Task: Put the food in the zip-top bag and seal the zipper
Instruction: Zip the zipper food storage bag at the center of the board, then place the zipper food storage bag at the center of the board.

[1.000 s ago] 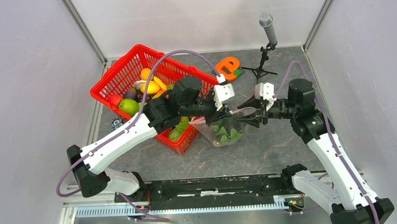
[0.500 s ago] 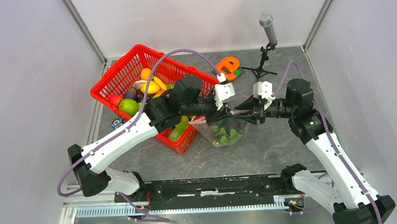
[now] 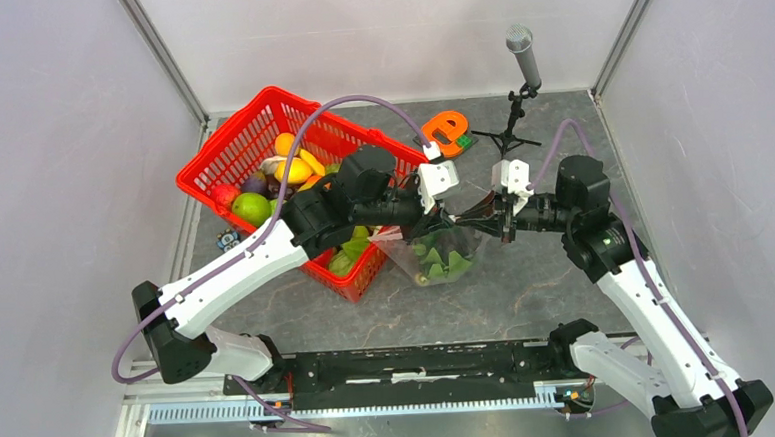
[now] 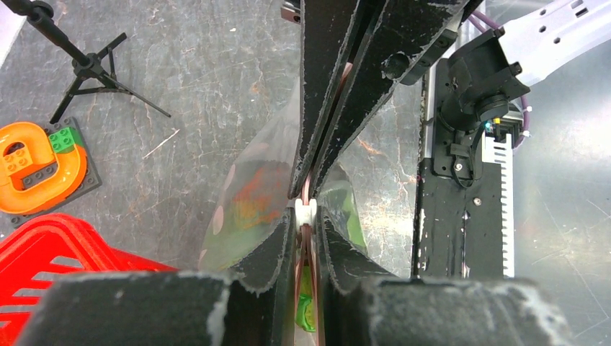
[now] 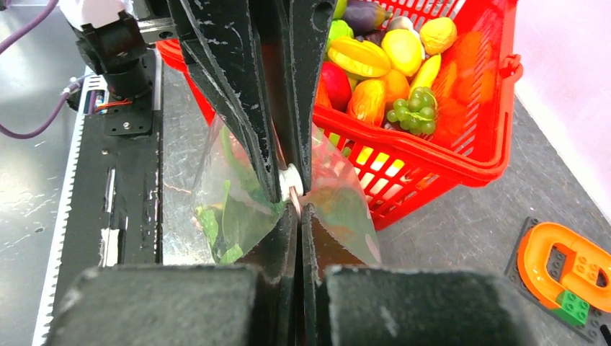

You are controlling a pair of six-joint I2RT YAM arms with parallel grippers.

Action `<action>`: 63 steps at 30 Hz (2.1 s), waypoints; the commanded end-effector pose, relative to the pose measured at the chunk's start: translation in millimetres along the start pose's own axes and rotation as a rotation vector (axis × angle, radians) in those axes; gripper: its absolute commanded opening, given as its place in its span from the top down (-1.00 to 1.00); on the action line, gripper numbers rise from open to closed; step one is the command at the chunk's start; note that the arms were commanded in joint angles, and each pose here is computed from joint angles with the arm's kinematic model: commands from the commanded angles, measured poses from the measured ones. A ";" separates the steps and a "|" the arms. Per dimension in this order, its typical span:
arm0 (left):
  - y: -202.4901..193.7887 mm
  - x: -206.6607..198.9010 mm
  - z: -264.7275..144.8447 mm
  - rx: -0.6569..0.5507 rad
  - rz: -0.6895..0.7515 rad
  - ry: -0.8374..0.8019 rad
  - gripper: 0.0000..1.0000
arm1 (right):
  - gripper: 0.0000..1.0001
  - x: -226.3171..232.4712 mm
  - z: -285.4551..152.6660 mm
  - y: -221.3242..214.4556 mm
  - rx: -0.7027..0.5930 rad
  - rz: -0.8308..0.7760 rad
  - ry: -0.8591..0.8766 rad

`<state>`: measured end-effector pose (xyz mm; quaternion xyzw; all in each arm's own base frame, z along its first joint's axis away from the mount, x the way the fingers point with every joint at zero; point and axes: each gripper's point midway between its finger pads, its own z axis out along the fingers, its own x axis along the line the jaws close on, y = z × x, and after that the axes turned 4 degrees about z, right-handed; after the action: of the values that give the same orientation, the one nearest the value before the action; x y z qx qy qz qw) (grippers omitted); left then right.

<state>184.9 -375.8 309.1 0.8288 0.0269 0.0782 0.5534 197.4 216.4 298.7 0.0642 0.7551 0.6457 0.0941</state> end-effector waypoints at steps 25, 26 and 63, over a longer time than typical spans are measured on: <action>-19.8 11.3 -73.0 -0.026 -0.030 0.247 0.93 | 1.00 -81.8 -64.3 16.6 -0.098 -0.017 -0.720; -19.9 14.1 -75.0 -0.024 -0.028 0.265 0.90 | 1.00 -82.6 -65.0 17.3 -0.099 -0.017 -0.725; -8.8 49.3 -100.0 -0.181 -0.103 0.498 -0.75 | 1.00 -125.7 -178.9 75.1 -0.166 -0.003 -1.365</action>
<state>212.3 -278.4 321.4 0.7649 0.1773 0.2383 0.5716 280.5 49.0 342.8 0.4482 0.5422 0.5056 0.4995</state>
